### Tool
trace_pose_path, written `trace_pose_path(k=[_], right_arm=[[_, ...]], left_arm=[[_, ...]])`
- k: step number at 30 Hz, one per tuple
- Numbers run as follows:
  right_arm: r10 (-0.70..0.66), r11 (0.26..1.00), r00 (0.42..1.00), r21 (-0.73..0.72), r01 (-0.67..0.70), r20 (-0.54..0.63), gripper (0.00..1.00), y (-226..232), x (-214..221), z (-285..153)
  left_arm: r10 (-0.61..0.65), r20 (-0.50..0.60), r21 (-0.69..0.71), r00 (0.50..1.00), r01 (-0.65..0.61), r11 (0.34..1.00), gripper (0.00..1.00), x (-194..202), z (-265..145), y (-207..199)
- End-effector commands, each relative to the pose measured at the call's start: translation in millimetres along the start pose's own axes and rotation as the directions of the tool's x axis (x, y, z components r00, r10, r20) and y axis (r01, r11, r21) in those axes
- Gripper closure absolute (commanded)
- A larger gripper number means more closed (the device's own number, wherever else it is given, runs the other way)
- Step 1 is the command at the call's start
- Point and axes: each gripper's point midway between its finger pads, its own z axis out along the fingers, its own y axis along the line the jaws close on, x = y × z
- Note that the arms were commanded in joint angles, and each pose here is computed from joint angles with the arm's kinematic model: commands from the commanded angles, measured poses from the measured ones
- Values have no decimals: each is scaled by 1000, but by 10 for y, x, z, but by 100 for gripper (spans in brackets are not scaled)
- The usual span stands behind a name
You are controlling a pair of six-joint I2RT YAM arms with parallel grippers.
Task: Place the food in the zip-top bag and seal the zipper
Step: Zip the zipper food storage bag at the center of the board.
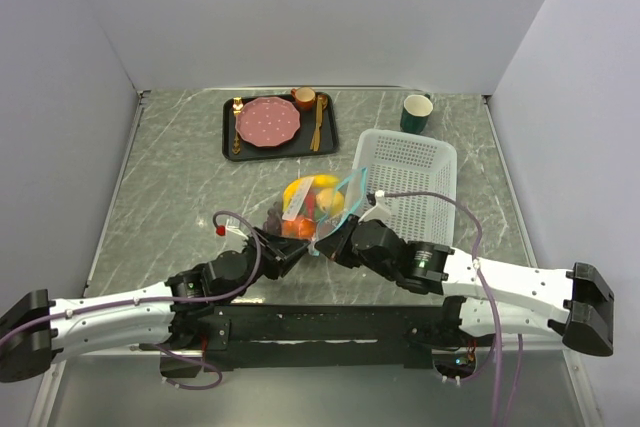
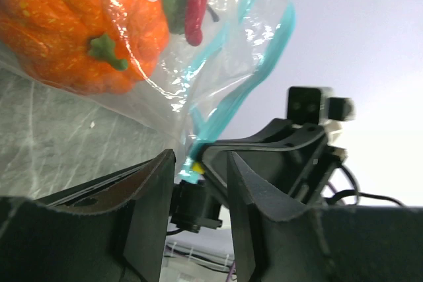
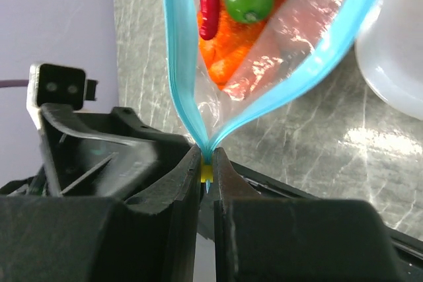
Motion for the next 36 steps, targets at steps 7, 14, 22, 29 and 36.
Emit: trace_pose_path(k=[7,14,22,29,36], right_arm=[[127,989,976,-99,-111,176,94,185,-323,-153],[182,978,960,-141,-155,211,95,226,-424,-217],[198,975,959,-144,-171,202,97,203,-381,-219],[197,974,961,-151,-169,193,97,206,-331,-224],[192,974,962,-155,-163,194,97,220,-334,-234]], left_arm=[[-22,19,16,1000,22,1000,56,-7,-1,-101],[-19,1,39,1000,19,999,55,44,22,-175],[-66,34,92,997,63,994,54,-14,53,-254],[-86,1,99,996,85,991,54,86,115,-310],[-96,1,117,995,95,989,53,104,143,-332]])
